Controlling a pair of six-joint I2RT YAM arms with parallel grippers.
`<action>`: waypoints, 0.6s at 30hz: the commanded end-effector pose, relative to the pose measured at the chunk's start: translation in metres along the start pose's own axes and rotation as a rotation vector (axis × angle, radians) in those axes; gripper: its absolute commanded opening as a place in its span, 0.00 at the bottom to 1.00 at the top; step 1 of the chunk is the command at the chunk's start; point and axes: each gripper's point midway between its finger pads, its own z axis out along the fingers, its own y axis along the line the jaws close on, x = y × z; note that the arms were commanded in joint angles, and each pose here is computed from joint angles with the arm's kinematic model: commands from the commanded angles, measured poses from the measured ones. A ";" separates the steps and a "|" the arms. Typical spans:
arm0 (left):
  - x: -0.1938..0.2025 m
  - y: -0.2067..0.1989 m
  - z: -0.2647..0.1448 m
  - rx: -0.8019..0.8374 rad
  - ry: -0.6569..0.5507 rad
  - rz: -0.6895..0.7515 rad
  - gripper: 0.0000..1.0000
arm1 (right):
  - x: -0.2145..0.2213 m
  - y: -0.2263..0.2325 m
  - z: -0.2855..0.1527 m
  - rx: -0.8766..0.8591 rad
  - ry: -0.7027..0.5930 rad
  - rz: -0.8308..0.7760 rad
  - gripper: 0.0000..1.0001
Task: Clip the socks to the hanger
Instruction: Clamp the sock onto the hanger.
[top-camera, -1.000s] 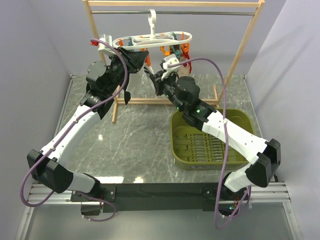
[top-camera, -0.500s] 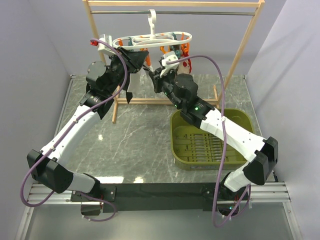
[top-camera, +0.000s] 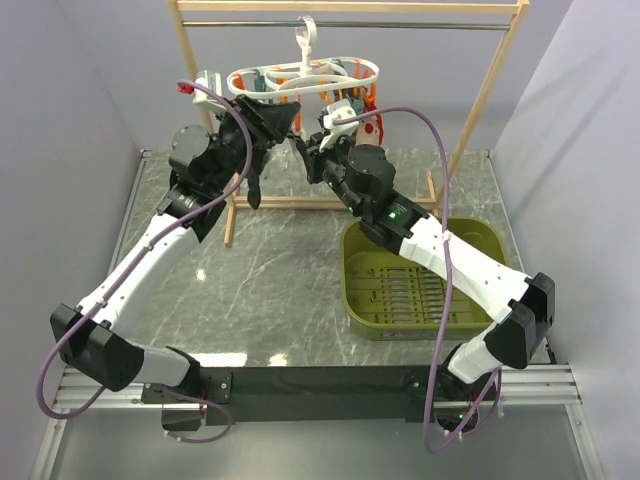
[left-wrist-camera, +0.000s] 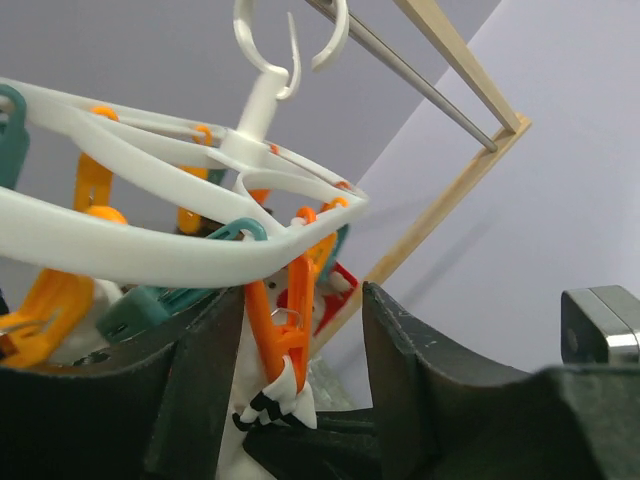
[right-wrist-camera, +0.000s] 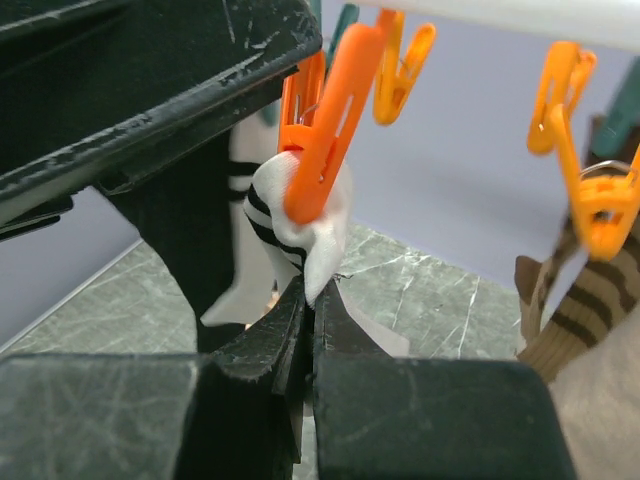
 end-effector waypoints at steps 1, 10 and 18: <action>-0.027 -0.028 -0.009 0.075 -0.067 0.019 0.56 | -0.029 0.002 -0.002 0.000 -0.068 0.026 0.00; -0.028 -0.026 -0.010 0.059 -0.064 0.021 0.58 | -0.011 0.013 -0.005 -0.051 0.039 0.077 0.71; -0.026 -0.023 -0.016 0.033 -0.043 0.035 0.64 | 0.015 0.008 -0.050 -0.067 0.211 0.183 0.90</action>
